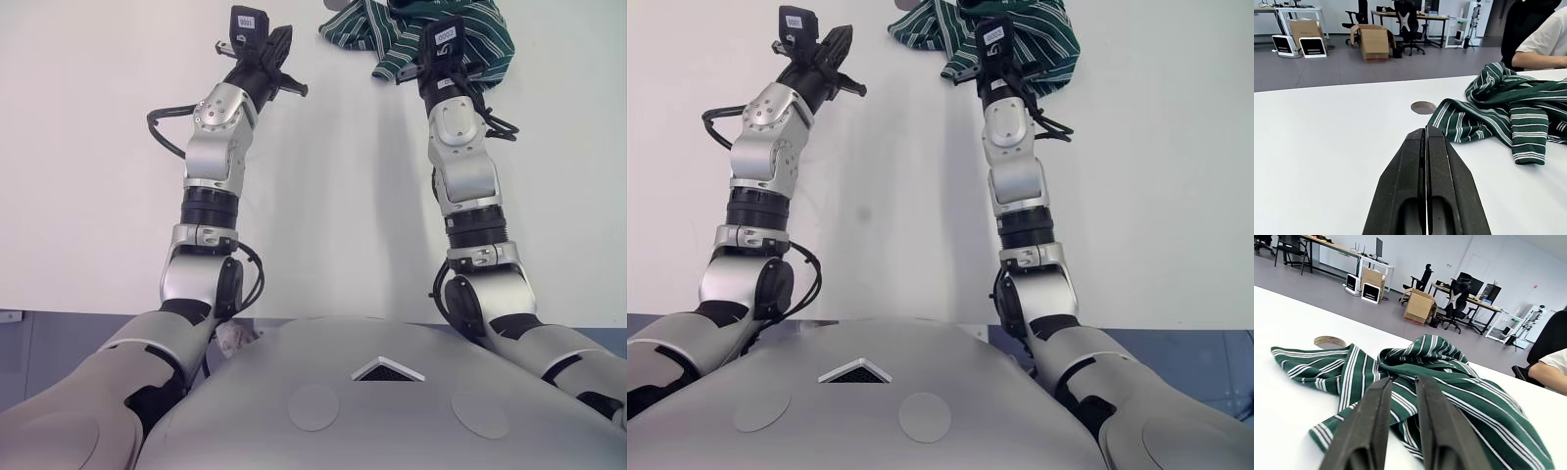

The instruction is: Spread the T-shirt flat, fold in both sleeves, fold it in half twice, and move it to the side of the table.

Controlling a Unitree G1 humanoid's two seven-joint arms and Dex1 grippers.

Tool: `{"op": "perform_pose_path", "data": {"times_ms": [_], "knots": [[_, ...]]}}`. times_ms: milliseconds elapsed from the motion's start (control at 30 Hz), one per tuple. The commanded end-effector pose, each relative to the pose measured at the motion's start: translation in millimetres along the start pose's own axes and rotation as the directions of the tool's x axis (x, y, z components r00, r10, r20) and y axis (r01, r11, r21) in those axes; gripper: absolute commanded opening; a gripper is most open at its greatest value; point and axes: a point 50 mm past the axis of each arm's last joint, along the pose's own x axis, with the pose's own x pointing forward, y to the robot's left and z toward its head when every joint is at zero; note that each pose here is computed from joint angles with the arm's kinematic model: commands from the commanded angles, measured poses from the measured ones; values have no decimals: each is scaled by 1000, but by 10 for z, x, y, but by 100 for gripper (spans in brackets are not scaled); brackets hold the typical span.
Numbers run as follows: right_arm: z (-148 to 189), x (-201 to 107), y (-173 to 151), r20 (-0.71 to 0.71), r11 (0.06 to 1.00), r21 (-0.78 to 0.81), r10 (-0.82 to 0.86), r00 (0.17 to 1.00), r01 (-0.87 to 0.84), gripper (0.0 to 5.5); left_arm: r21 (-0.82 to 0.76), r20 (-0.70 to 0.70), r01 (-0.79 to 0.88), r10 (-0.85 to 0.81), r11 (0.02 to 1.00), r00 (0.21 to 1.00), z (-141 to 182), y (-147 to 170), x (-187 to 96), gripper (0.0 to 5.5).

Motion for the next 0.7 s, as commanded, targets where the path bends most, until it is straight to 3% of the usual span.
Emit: {"op": "perform_pose_path", "data": {"times_ms": [33,167,333,600,700], "knots": [[-121,48,144,-96,992,42,120,988,-116,163,14,16,4,-4,1000,1000,55,-14,47,0],[-277,150,222,-191,975,11,221,956,-223,247,13,15,7,-8,1000,1000,35,-37,59,0],[-311,306,246,-234,965,-73,230,945,-253,252,10,15,19,-19,1000,1000,16,-86,82,0],[-384,304,228,-233,972,-82,197,952,-221,92,-1,22,2,-1,1000,1000,3,-81,82,0],[-252,309,223,-149,979,-8,199,968,-203,29,-4,17,-2,2,1000,1000,-17,-86,81,0]]}}
